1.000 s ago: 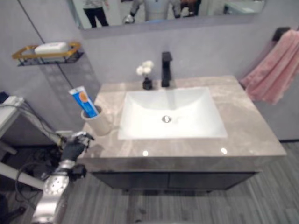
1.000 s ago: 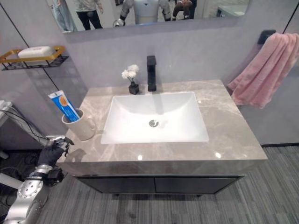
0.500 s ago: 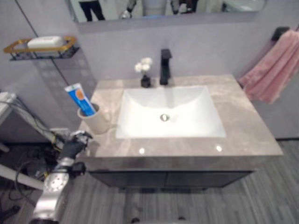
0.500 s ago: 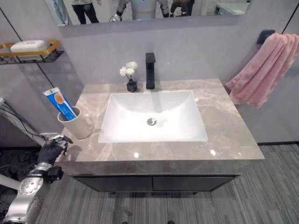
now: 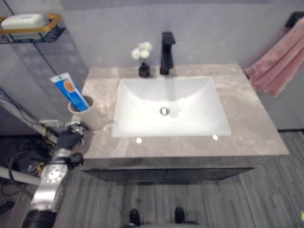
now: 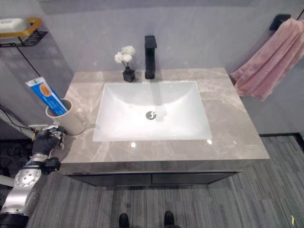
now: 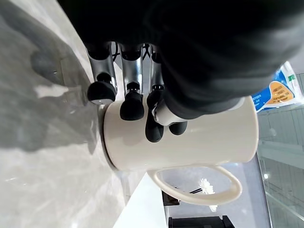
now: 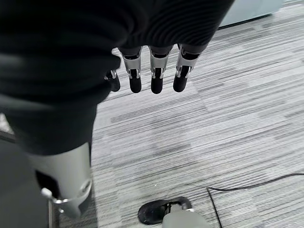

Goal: Put brush and paste in cup on sink, flatten towel.

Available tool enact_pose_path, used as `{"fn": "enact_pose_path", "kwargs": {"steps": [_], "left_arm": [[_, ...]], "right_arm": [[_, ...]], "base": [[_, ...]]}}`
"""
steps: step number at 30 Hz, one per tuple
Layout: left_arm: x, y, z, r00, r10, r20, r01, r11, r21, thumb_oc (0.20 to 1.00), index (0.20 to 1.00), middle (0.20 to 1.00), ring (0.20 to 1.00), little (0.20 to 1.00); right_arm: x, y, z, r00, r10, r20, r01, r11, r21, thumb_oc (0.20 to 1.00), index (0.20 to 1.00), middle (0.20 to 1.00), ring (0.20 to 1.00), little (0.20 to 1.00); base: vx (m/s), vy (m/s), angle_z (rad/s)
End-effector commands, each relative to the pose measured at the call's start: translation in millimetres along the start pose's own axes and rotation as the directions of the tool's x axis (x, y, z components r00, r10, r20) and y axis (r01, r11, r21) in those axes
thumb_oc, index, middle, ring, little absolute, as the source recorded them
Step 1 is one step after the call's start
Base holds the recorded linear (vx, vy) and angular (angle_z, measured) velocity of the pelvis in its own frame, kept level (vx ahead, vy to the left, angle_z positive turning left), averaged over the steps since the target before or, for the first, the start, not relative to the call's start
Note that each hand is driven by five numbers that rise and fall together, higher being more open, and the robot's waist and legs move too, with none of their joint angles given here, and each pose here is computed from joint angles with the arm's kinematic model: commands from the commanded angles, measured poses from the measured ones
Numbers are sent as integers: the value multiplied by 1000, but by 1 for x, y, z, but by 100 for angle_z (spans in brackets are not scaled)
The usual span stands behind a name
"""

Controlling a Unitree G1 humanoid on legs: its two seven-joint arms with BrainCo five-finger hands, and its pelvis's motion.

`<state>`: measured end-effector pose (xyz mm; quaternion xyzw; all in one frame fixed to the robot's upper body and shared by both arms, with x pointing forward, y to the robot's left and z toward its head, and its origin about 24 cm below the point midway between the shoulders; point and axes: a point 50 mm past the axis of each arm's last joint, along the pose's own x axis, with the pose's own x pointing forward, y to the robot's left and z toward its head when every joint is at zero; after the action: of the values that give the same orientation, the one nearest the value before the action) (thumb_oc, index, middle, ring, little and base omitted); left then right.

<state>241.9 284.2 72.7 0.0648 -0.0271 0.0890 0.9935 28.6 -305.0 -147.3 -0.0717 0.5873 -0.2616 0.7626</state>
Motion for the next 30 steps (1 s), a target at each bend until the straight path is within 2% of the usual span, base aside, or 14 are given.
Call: {"fn": "enact_pose_path", "kwargs": {"steps": [1, 10, 21, 30], "left_arm": [[20, 11, 41, 981, 41, 190, -49, 998, 40, 200, 200, 200, 200, 200], [26, 6, 48, 974, 46, 223, -56, 998, 38, 200, 200, 200, 200, 200], [-9, 11, 37, 984, 1, 176, -4, 1000, 19, 200, 200, 200, 200, 200], [-11, 10, 38, 983, -9, 181, 8, 1000, 6, 200, 200, 200, 200, 200]], "right_arm": [[1, 3, 11, 999, 0, 32, 2, 998, -55, 1000, 1000, 1000, 1000, 1000], [1, 0, 11, 999, -11, 37, 13, 998, -63, 1000, 1000, 1000, 1000, 1000], [0, -3, -6, 999, -12, -31, 10, 998, -55, 1000, 1000, 1000, 1000, 1000], [0, -1, -7, 999, -3, -37, 0, 998, -61, 1000, 1000, 1000, 1000, 1000]], "base": [[0, 0, 0], [0, 0, 0], [-8, 0, -2], [-15, -7, -3]]}}
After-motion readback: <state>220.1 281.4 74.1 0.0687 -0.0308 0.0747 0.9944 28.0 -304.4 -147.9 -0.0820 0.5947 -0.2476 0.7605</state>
